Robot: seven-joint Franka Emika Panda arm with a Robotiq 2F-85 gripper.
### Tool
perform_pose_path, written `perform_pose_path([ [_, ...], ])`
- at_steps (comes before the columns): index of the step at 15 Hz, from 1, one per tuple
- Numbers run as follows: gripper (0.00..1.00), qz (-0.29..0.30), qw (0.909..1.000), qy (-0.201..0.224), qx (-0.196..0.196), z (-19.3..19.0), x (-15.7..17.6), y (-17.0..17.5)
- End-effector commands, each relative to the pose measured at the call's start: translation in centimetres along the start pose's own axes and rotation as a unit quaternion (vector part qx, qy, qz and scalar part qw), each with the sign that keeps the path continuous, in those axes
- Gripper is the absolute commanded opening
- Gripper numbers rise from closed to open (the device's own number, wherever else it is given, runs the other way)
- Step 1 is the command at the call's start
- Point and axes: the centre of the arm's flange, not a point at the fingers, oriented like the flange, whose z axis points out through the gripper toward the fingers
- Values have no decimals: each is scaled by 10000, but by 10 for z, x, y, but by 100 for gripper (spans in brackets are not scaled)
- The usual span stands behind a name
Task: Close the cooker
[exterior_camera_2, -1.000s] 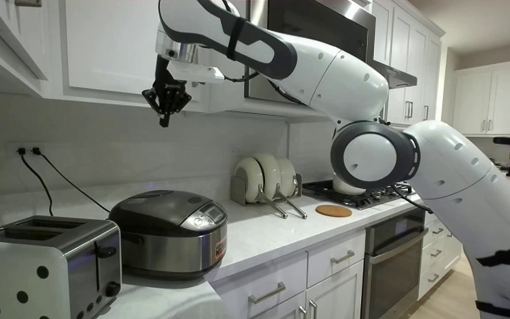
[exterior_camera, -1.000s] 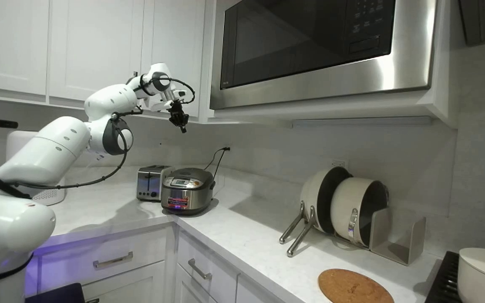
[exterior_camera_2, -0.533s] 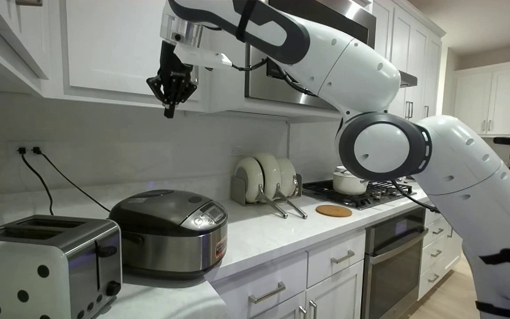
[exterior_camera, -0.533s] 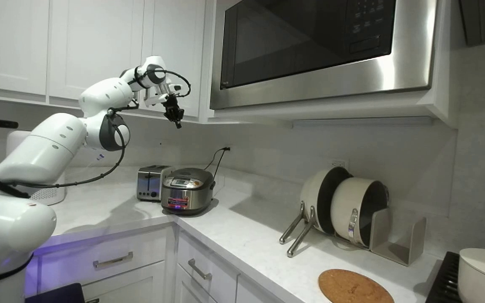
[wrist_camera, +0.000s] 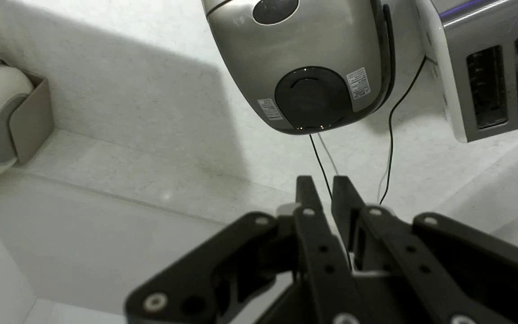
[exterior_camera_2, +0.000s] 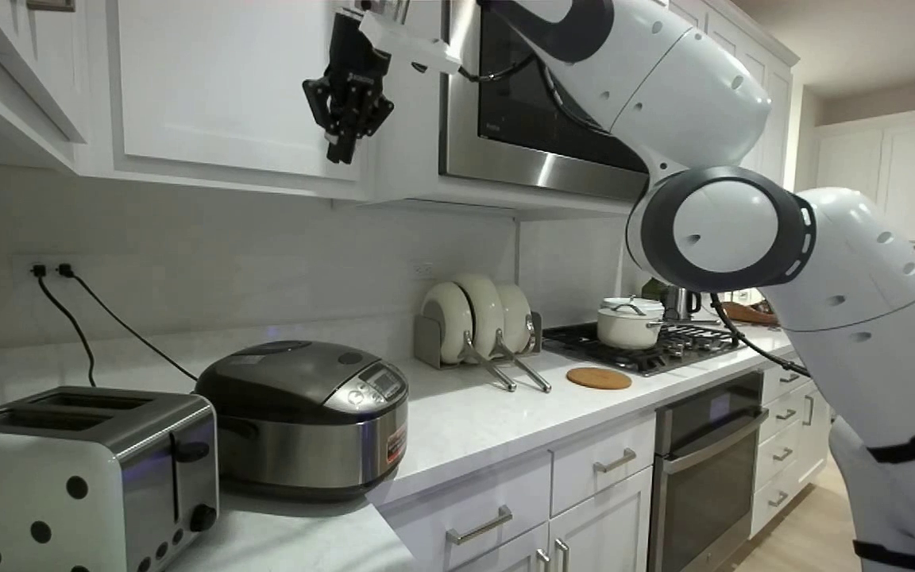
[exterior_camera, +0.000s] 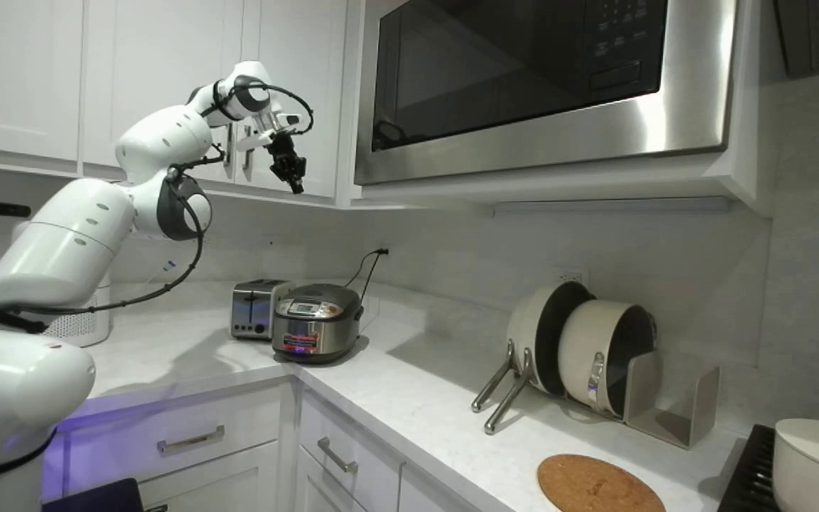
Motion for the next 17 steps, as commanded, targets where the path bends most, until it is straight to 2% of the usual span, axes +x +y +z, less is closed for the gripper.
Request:
perform_pose_path([
  [1, 50, -48, 9999, -118, -104, -37, -7, 10],
  [8, 100, 55, 9992, -365, -136, -61, -27, 21],
  [13, 100, 85, 9985, -499, -208, -58, -29, 23],
  [14, 100, 103, 9990, -422, -74, -50, -32, 24],
  [17, 100, 100, 9990, -437, -77, -48, -31, 24],
])
